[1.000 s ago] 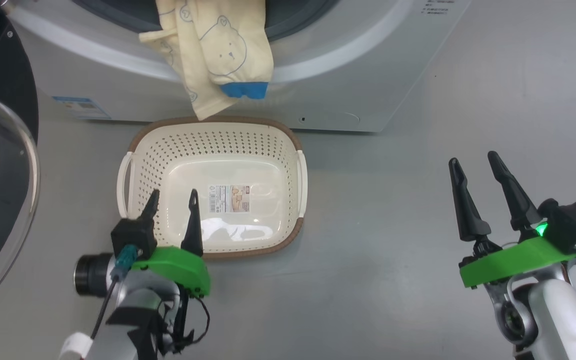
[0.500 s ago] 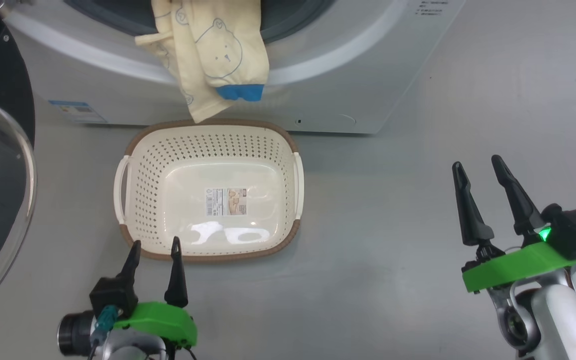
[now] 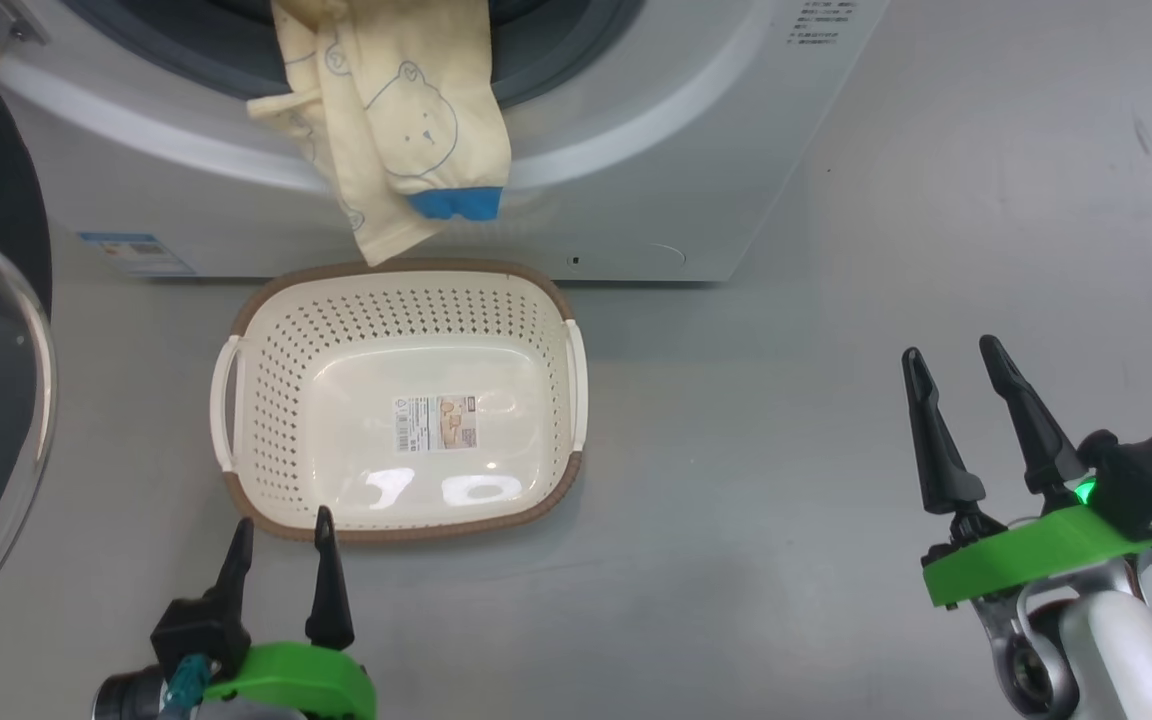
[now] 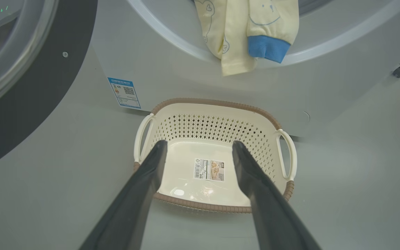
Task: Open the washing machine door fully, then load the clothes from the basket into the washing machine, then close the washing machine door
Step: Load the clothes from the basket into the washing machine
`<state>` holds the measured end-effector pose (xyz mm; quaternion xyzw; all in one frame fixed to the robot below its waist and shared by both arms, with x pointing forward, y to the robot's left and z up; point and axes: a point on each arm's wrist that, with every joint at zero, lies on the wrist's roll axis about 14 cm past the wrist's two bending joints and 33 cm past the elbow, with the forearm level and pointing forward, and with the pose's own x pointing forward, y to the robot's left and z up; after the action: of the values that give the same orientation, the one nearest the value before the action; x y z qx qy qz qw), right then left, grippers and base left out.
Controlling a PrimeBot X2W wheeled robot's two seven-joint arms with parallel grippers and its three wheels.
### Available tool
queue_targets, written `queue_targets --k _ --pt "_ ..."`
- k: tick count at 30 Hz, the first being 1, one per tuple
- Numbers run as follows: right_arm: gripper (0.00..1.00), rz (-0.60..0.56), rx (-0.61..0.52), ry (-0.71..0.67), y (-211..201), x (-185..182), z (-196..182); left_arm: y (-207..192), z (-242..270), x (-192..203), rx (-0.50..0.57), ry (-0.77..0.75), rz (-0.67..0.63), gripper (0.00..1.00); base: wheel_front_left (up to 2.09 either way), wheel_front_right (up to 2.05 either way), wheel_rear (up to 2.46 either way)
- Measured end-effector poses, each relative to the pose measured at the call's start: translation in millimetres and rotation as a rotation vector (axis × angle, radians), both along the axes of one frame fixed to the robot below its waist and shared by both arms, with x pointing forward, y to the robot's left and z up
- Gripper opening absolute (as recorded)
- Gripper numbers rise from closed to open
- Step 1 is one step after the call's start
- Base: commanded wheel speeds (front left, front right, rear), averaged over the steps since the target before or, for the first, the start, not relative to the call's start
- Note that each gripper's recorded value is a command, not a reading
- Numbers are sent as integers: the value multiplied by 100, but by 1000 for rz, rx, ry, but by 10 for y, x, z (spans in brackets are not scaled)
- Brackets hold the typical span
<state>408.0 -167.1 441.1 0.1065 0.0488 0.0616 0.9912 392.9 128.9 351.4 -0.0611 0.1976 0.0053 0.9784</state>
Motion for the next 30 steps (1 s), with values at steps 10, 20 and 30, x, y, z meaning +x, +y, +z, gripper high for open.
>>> queue_targets --k 10,20,30 --pt "100 -8 0 14 -16 -31 -37 -168 183 384 -58 -87 -43 100 0 0 0" --pt "100 -24 -8 25 -69 -17 -74 -507 172 971 -70 -112 -138 100 0 0 0" --pt "100 -57 -17 67 -180 64 -244 -631 1 1574 -51 -92 -172 100 0 0 0"
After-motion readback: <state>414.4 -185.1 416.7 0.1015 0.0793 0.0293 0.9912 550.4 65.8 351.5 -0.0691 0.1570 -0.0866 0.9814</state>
